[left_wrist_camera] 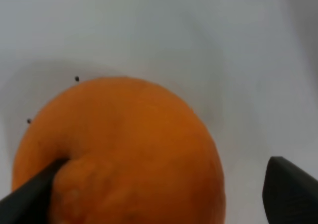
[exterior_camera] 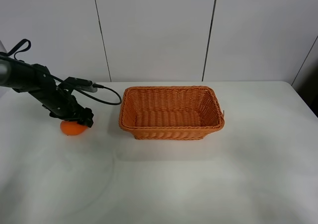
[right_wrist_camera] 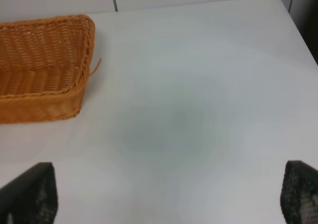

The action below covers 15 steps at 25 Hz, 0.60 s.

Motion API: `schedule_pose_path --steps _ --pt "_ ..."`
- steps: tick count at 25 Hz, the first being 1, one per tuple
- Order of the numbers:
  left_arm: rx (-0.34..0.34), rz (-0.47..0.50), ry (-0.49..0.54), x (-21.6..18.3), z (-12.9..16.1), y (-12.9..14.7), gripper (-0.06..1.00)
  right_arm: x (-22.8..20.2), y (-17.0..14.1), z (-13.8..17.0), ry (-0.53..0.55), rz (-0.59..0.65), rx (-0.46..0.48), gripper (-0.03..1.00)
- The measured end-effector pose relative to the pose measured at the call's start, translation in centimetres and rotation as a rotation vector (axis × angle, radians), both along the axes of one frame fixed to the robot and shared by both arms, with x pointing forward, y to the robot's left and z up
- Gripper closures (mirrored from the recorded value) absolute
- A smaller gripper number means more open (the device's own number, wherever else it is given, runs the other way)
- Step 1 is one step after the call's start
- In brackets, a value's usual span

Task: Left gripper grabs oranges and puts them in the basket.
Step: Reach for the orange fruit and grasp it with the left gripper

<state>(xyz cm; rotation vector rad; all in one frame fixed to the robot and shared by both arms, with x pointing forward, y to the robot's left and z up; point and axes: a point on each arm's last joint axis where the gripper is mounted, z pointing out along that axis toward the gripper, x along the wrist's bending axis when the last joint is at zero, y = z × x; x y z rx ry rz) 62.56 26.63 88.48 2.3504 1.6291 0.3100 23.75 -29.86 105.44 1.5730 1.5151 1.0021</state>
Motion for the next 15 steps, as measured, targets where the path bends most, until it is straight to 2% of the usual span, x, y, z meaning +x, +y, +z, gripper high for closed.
schedule_pose_path --steps 2,4,6,10,11,15 --pt "0.001 -0.002 0.001 0.0 -0.04 0.0 0.11 0.0 0.0 0.0 0.0 0.0 0.0 0.27" --pt "0.002 -0.004 0.0 0.02 -0.02 0.0 0.19 0.0 0.0 0.0 0.0 0.0 0.0 0.27" --pt "0.003 -0.007 0.001 0.0 -0.03 0.0 0.33 0.0 0.0 0.0 0.0 0.0 0.0 0.27" --pt "0.002 -0.019 0.03 -0.19 0.05 -0.04 0.71 0.0 0.0 0.0 0.0 0.0 0.0 0.27" --pt "0.005 -0.024 0.042 -0.29 0.03 -0.03 0.76 0.0 0.0 0.0 0.0 0.0 0.0 0.27" --pt "0.033 -0.059 0.078 -0.63 0.02 0.06 0.76 0.0 0.0 0.0 0.0 0.0 0.0 0.27"
